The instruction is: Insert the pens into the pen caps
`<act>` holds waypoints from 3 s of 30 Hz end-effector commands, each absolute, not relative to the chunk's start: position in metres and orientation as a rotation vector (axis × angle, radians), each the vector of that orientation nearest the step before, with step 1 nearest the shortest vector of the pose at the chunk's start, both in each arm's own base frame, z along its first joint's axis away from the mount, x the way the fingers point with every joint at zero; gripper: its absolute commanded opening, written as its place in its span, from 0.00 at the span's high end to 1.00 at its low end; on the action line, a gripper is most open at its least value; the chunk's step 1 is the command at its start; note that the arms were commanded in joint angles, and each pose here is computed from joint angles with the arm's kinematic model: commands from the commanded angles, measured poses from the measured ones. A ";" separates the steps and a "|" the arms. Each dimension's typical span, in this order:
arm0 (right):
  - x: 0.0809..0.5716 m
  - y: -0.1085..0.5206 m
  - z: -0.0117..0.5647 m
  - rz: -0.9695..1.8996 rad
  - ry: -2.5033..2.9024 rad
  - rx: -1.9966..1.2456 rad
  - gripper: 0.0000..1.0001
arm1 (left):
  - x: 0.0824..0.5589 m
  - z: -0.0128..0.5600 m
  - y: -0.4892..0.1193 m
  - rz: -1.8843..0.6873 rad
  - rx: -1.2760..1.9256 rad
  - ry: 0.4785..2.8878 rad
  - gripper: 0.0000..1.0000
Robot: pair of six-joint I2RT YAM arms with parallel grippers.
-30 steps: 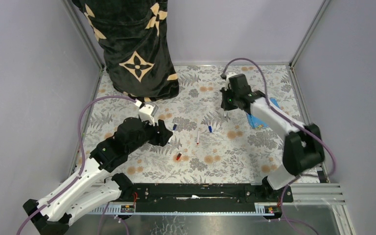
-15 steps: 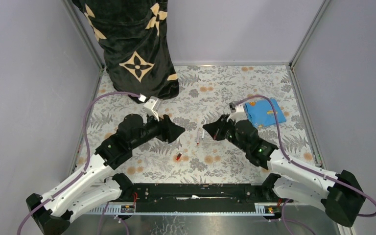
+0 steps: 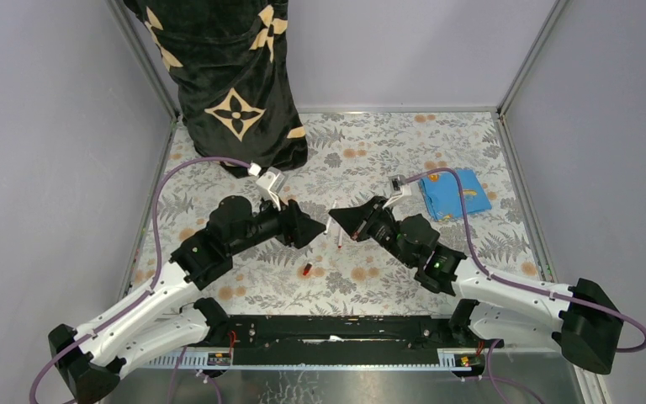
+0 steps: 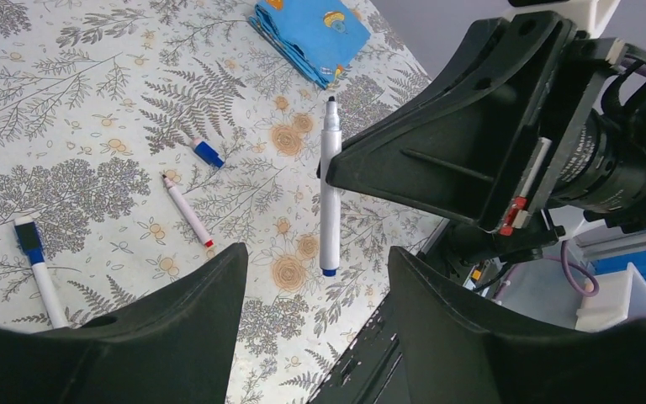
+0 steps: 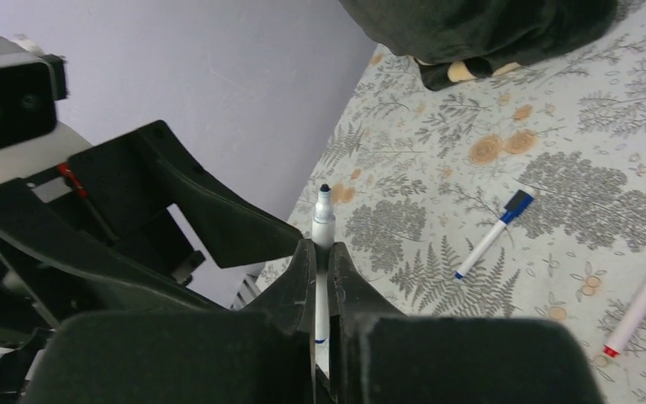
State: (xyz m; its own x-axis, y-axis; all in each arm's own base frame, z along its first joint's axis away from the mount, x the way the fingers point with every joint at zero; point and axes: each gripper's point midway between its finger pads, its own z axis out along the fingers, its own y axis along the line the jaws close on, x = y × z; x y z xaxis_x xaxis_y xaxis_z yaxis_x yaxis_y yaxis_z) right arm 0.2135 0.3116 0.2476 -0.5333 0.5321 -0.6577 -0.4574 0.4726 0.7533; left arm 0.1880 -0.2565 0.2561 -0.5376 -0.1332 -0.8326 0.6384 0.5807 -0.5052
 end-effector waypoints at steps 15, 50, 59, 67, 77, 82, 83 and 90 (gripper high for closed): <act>0.187 0.350 0.317 1.510 1.560 -0.098 1.00 | 0.200 0.264 -0.268 -1.044 0.431 1.852 0.54; 0.216 0.292 0.232 0.908 1.880 -0.035 0.46 | 0.207 0.238 -0.223 -0.748 0.388 1.974 1.00; 0.263 0.228 0.133 0.384 2.344 -0.142 0.41 | 0.201 0.218 -0.193 -0.575 0.426 2.072 1.00; 0.293 0.220 0.085 0.278 2.541 -0.216 0.43 | 0.198 0.209 -0.187 -0.561 0.413 2.080 1.00; 0.318 0.242 0.060 0.248 2.640 -0.288 0.44 | 0.198 0.208 -0.187 -0.568 0.403 2.069 1.00; 0.324 0.236 0.043 0.157 2.688 -0.304 0.47 | 0.199 0.207 -0.187 -0.565 0.400 2.064 1.00; 0.325 0.236 0.041 0.150 2.691 -0.306 0.47 | 0.199 0.208 -0.187 -0.566 0.400 2.062 1.00; 0.323 0.240 0.025 0.169 2.758 -0.350 0.53 | 0.200 0.206 -0.188 -0.563 0.402 2.066 1.00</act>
